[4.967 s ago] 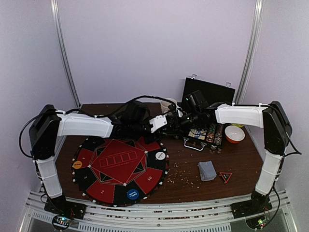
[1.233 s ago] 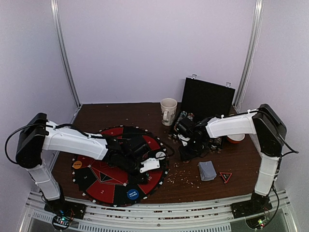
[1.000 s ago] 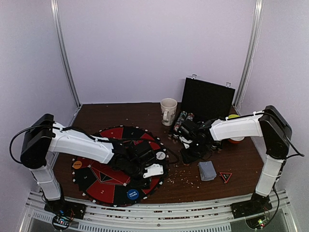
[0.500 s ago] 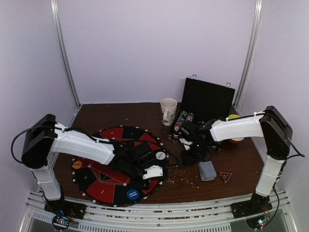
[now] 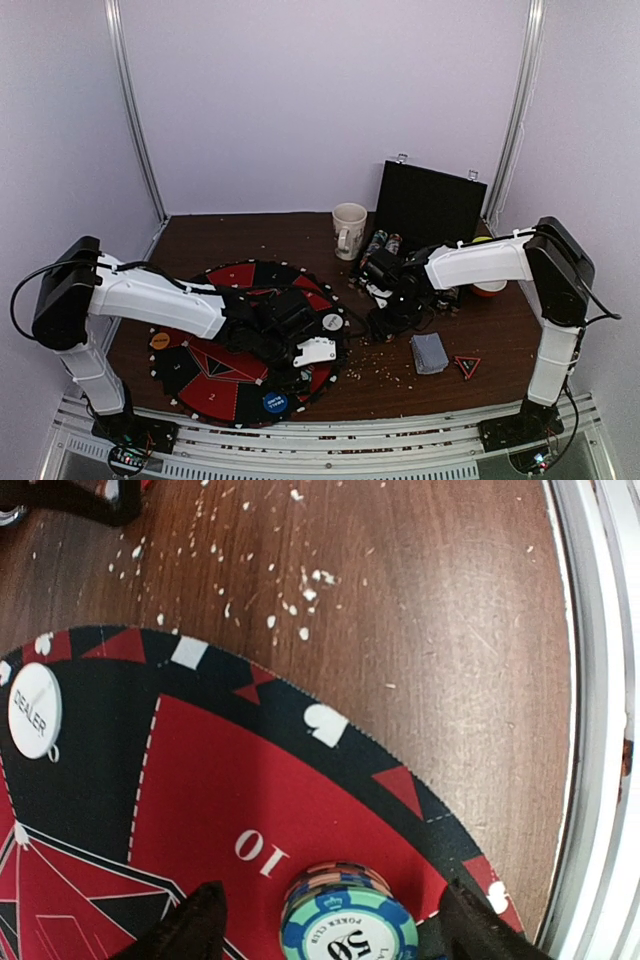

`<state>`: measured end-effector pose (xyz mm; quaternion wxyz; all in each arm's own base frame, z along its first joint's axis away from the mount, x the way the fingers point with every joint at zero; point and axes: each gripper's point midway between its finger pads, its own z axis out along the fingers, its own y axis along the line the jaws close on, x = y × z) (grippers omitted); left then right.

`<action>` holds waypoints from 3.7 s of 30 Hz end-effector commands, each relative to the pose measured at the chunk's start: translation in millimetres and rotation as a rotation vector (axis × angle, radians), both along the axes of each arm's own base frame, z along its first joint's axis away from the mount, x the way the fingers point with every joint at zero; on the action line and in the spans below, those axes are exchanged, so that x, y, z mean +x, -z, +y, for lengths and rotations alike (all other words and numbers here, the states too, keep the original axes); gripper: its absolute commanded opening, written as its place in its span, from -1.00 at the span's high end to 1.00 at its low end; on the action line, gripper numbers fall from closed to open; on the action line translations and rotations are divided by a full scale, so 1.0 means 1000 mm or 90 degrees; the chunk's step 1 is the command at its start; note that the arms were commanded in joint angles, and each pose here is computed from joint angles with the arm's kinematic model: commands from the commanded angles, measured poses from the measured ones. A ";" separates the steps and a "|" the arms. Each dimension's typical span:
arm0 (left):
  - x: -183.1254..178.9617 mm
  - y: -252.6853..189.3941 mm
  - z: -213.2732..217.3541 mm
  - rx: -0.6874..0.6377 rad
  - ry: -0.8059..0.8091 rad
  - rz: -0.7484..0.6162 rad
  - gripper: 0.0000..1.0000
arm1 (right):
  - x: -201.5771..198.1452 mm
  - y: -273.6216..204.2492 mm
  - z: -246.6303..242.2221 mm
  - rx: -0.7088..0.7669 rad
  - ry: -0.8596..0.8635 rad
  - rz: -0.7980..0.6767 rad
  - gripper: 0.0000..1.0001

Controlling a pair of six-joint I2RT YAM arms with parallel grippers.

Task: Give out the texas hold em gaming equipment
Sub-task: Place the poker chips pile at the small blind area, then move the poker chip to the center of the board, then pick up the pile of poker chips from the chip case.

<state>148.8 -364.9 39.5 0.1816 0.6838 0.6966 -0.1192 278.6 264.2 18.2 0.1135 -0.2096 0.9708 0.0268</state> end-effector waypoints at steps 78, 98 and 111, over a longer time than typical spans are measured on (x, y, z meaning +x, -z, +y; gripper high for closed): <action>0.186 -0.178 0.136 -0.336 -0.445 -0.186 -0.78 | 0.205 -0.115 0.008 0.188 -0.157 -0.185 -0.11; 0.211 -0.152 0.143 -0.296 -0.451 -0.152 -0.79 | 0.224 -0.040 0.011 0.125 -0.184 -0.129 0.29; 0.212 -0.145 0.142 -0.295 -0.448 -0.137 -0.79 | 0.192 -0.031 0.021 0.056 -0.236 -0.130 0.34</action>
